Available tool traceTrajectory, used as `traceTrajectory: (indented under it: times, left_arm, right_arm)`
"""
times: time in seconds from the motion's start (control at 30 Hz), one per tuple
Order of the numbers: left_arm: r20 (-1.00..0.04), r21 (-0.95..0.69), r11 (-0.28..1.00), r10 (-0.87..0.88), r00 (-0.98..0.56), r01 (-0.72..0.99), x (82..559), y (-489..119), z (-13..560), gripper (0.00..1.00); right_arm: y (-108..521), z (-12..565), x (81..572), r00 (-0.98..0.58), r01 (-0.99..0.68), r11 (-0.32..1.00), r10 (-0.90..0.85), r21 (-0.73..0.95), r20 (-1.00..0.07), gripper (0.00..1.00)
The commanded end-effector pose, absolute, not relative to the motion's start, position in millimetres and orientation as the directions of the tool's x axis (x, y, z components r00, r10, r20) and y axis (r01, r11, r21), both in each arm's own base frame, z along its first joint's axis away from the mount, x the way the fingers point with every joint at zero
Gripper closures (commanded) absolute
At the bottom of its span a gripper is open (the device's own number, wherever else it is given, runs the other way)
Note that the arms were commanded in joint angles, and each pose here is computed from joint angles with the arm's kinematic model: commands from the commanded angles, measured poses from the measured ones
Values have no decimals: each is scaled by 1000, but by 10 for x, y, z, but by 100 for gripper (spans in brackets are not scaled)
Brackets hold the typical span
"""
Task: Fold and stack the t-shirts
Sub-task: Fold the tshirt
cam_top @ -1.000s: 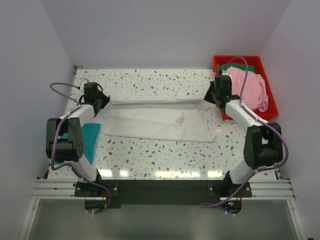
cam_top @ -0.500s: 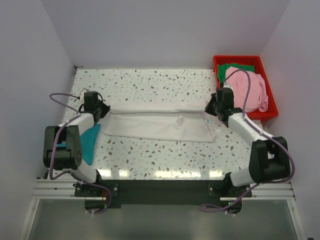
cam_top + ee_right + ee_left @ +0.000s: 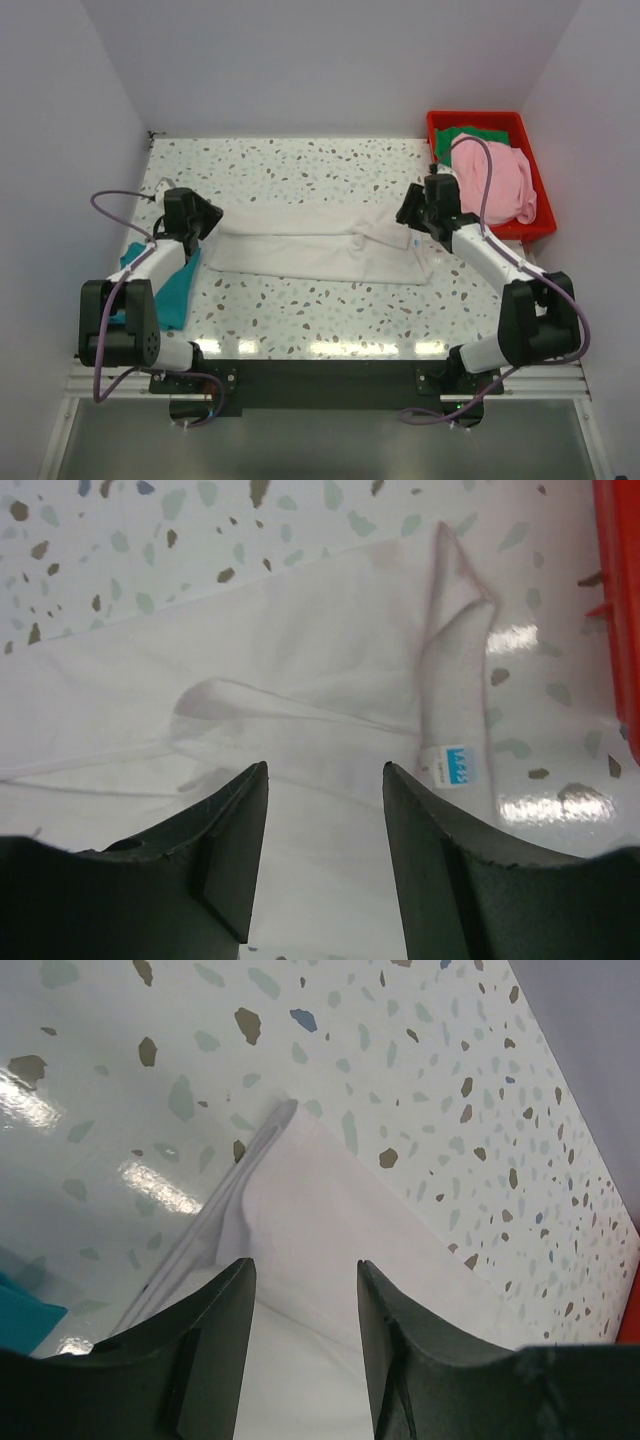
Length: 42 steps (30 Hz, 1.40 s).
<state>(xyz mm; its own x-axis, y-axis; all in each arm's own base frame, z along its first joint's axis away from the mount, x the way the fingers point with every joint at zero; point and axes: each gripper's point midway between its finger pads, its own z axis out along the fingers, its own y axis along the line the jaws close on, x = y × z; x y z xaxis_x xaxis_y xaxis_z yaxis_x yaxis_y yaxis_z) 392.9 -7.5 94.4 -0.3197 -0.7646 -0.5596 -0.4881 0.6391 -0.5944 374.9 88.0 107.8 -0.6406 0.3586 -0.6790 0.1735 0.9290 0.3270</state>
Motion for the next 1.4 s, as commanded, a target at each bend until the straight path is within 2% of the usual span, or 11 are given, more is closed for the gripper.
traceTrajectory:
  times: [0.0, 0.2, 0.43, 0.53, 0.73, 0.83, 0.97, 1.07, 1.27, 1.37]
  left_arm:
    - [-626, -576, 692, -716, -309, -436, 4120, -215, 1234, 51]
    - [-608, -518, 723, -687, -397, -458, 4271, -471, 967, 58]
    - [-568, -480, 725, -686, -455, -494, 4233, -553, 574, 61]
    - [-581, -494, 742, -669, -464, -452, 4229, -653, 613, 61]
    - [-645, -520, 814, -573, -506, -258, 4234, -1110, 859, 60]
    - [-660, -569, 820, -498, -562, -58, 4206, -1618, 1020, 60]
    - [-699, -605, 766, -381, -605, 217, 3986, -2478, 1254, 61]
    - [-704, -624, 702, -314, -637, 343, 3811, -2973, 1286, 62]
    - [-708, -649, 582, -225, -669, 490, 3514, -3652, 1287, 65]
    - [-700, -657, 567, -213, -681, 497, 3467, -3789, 1222, 66]
  right_arm:
    - [1112, 1438, 4054, -596, 98, 954, 284, 283, -751, 47]
    - [1470, 1280, 4376, -641, 53, 975, 198, 215, -742, 49]
    - [1779, 1019, 4644, -676, -14, 981, 132, 192, -725, 49]
    - [1842, 873, 4650, -698, -20, 983, 116, 181, -706, 49]
    - [1860, 753, 4601, -709, -18, 984, 114, 179, -696, 49]
    - [1853, 693, 4565, -717, -17, 985, 109, 174, -688, 49]
    - [1829, 693, 4521, -719, -4, 983, 123, 181, -684, 49]
    - [1794, 743, 4478, -716, 10, 982, 140, 190, -684, 49]
    - [1704, 814, 4447, -722, 45, 964, 213, 263, -658, 52]
    - [1625, 801, 4419, -720, 63, 956, 242, 285, -650, 52]
